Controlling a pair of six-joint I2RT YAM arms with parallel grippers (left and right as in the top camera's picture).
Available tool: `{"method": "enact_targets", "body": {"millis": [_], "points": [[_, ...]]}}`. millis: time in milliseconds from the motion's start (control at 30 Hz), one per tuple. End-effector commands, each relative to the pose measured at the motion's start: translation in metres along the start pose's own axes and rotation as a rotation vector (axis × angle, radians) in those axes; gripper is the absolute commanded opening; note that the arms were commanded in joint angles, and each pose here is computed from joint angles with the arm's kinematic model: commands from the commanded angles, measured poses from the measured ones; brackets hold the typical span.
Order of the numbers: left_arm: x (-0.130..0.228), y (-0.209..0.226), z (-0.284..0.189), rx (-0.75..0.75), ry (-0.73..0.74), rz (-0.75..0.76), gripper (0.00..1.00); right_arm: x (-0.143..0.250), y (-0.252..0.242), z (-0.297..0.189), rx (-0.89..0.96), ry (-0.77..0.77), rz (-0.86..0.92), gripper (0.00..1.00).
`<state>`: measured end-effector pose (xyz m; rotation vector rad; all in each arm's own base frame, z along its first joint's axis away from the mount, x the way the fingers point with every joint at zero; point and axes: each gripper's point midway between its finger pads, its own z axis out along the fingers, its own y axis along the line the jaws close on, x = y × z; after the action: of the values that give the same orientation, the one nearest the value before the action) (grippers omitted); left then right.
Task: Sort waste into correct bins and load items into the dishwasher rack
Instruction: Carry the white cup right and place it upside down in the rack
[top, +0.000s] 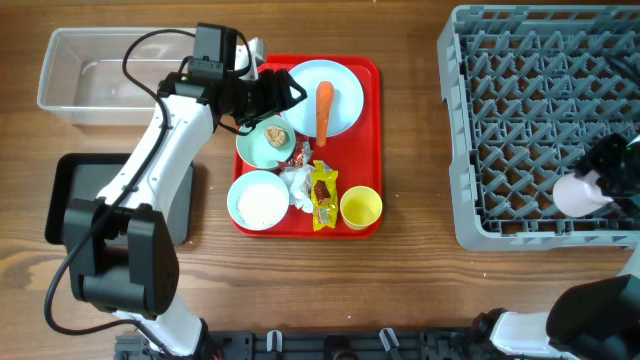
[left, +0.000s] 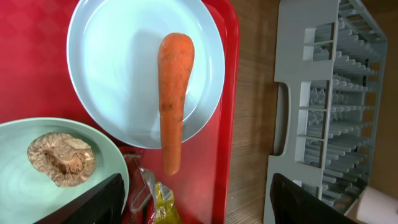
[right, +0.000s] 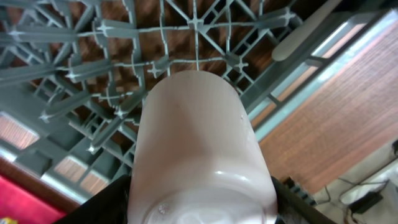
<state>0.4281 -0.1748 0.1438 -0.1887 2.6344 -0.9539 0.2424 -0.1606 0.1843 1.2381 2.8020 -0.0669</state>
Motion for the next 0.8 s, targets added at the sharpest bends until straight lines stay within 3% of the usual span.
{"method": "enact_targets", "body": {"millis": [0, 567, 600, 700, 767], "points": [[-0.002, -0.001, -0.003, -0.008, -0.013, 0.014, 0.74, 0.005, -0.005, 0.025, 0.029, 0.026, 0.027, 0.41], [0.001, 0.002, -0.003, -0.021, -0.004, 0.032, 0.74, 0.002, -0.002, 0.095, 0.056, 0.115, 0.046, 0.41], [0.001, 0.002, -0.003, -0.021, -0.004, 0.032, 0.74, 0.002, -0.001, 0.095, 0.056, 0.115, 0.045, 0.45], [0.001, 0.002, -0.003, -0.022, -0.002, 0.030, 0.74, 0.003, -0.001, 0.094, 0.057, 0.120, 0.044, 0.72], [0.001, 0.002, -0.003, -0.022, -0.002, 0.030, 0.75, 0.004, 0.002, 0.094, 0.037, 0.123, 0.046, 0.78]]}}
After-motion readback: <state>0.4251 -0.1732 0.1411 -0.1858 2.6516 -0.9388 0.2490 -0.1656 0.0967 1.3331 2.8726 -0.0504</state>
